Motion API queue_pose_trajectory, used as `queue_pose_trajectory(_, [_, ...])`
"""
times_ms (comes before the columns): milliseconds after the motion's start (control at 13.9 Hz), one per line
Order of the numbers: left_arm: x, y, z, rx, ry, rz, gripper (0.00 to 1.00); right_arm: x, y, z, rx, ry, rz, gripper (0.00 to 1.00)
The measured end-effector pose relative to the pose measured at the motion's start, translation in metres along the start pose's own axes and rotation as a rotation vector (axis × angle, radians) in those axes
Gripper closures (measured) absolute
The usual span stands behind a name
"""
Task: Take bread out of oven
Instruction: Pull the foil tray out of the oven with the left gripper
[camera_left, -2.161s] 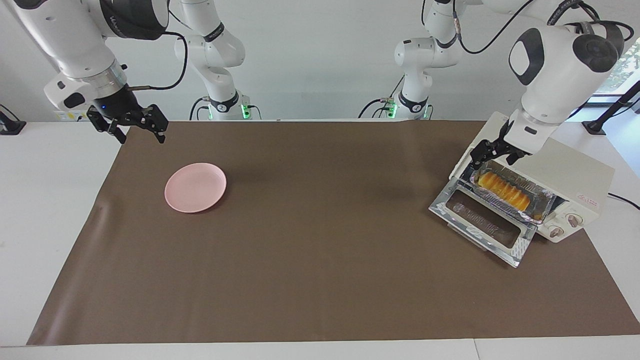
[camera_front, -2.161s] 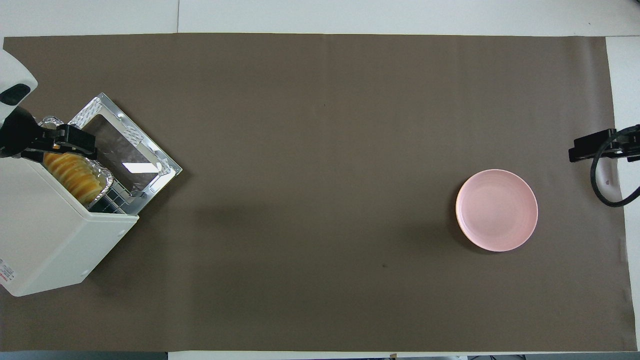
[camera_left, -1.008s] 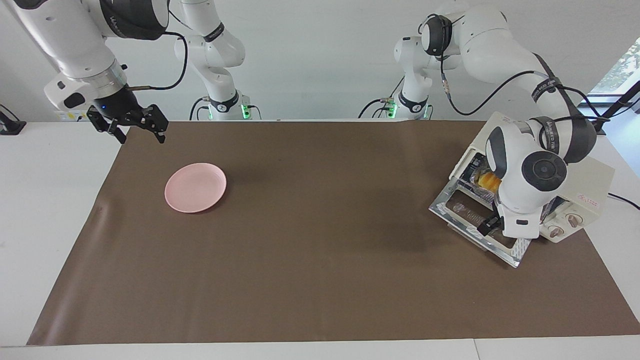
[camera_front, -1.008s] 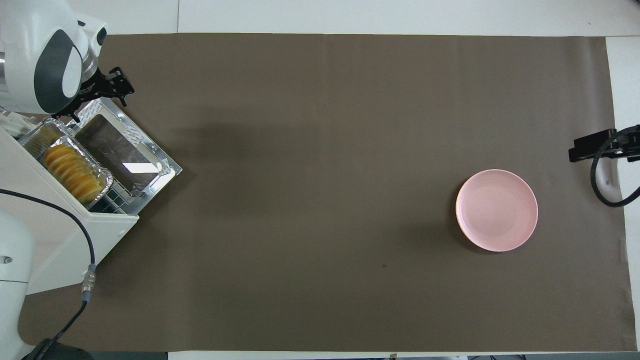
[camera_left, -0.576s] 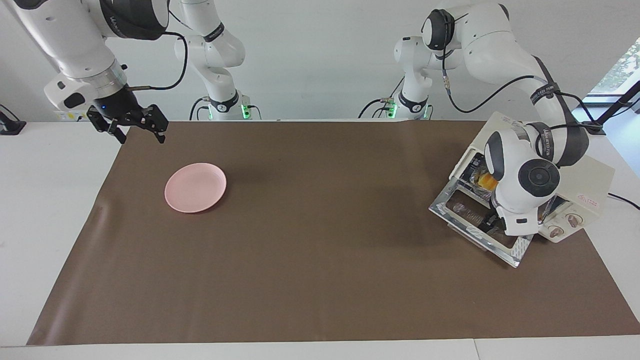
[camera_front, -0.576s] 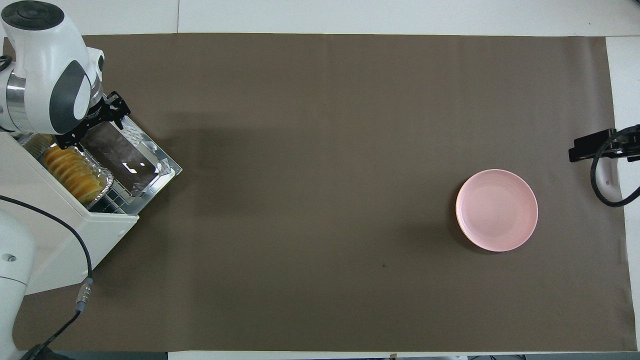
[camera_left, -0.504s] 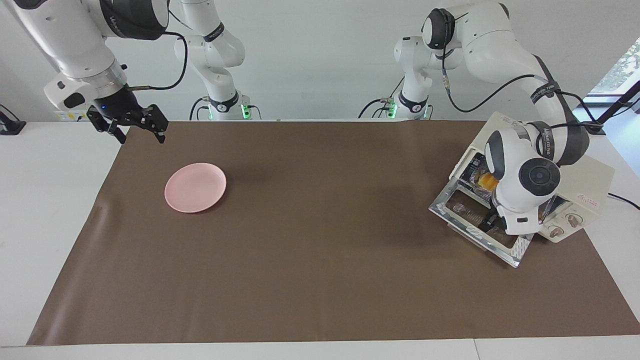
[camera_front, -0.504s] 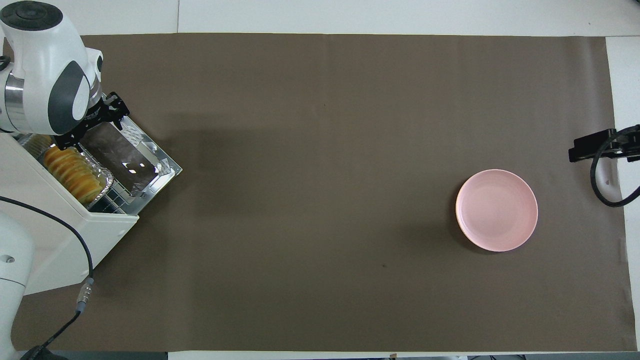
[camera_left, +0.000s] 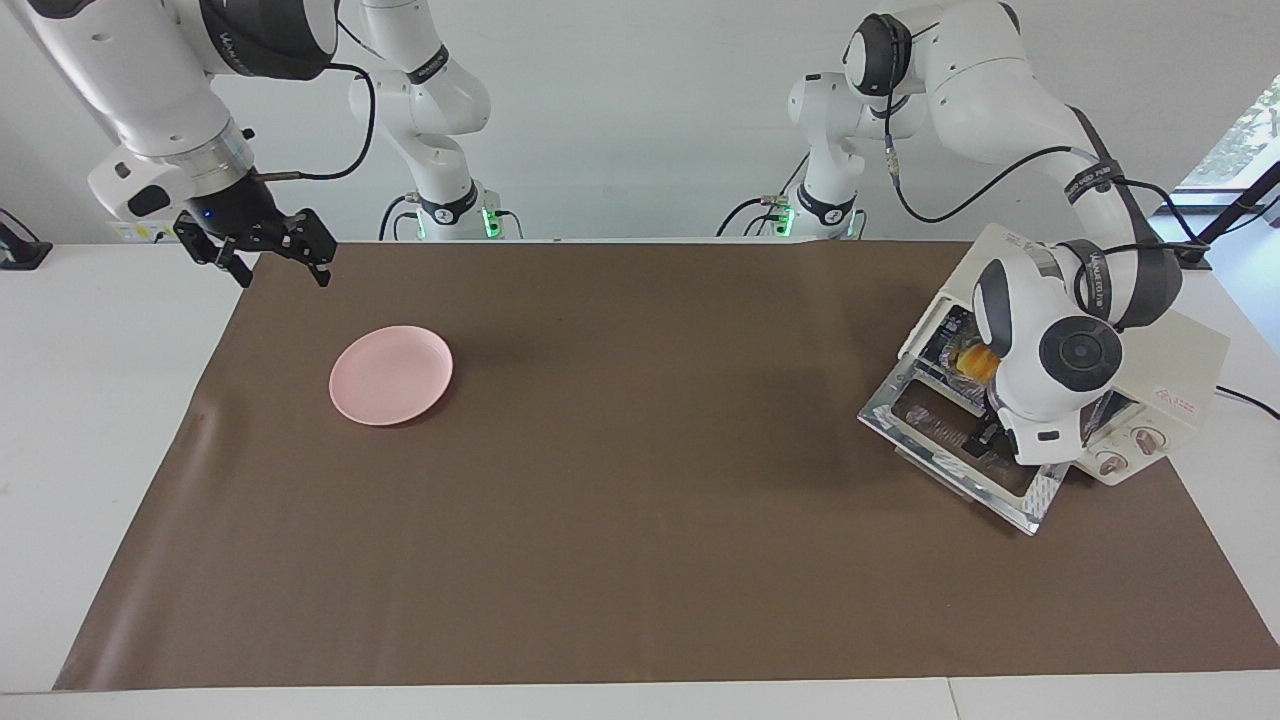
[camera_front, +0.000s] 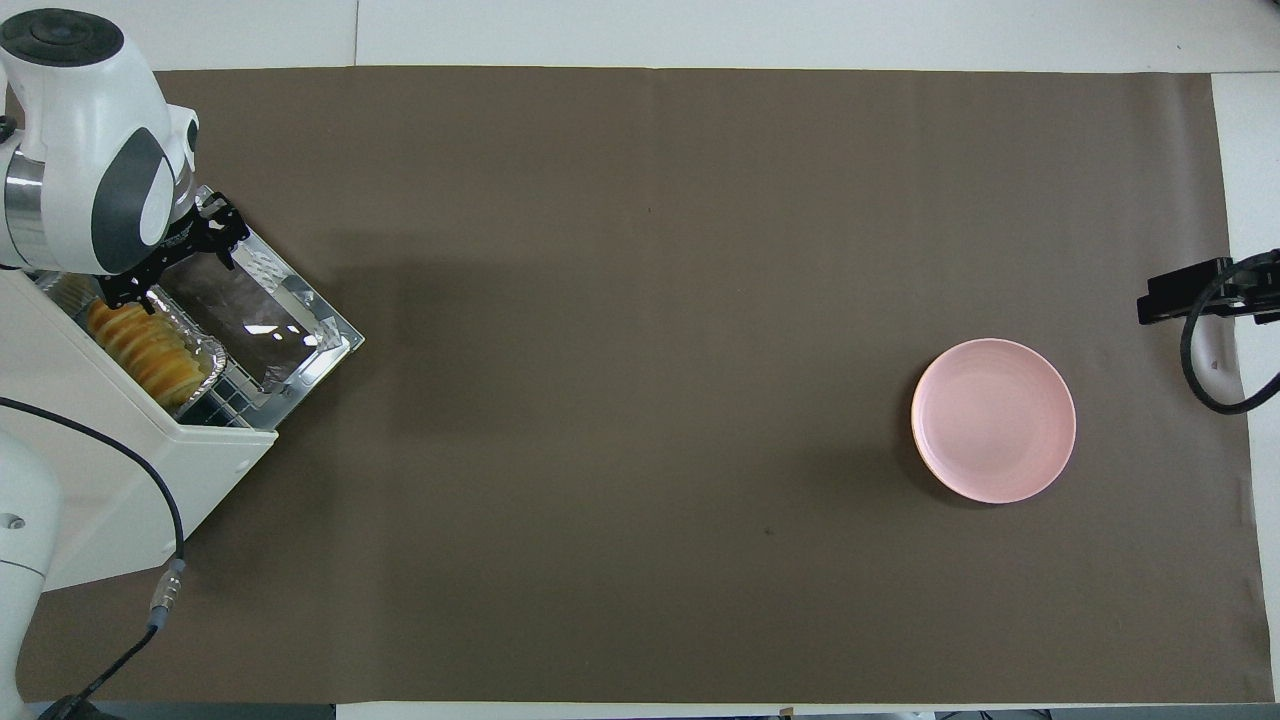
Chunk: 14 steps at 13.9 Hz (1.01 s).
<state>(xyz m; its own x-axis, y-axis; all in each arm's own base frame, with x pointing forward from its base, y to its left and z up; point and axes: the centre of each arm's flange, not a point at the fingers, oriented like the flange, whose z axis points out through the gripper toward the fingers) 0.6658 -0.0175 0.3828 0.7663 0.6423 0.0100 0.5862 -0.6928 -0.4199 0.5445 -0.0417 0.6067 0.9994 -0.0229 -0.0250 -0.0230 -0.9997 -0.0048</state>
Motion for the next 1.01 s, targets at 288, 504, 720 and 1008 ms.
queue_pose_trajectory(288, [-0.004, -0.002, 0.010, -0.010, 0.002, -0.025, 0.00, 0.000, 0.000, 0.000, 0.000, 0.000, 0.001, 0.00])
queue_pose_trajectory(504, [-0.003, 0.001, 0.015, -0.043, 0.029, -0.030, 0.00, 0.000, 0.001, 0.000, 0.000, 0.000, 0.001, 0.00])
queue_pose_trajectory(720, [-0.004, 0.002, 0.023, -0.061, 0.041, -0.028, 0.00, 0.000, 0.000, 0.000, 0.000, 0.000, 0.000, 0.00])
queue_pose_trajectory(1008, [-0.003, -0.003, 0.027, -0.066, 0.039, -0.033, 0.00, 0.000, 0.000, 0.000, 0.000, 0.000, 0.000, 0.00])
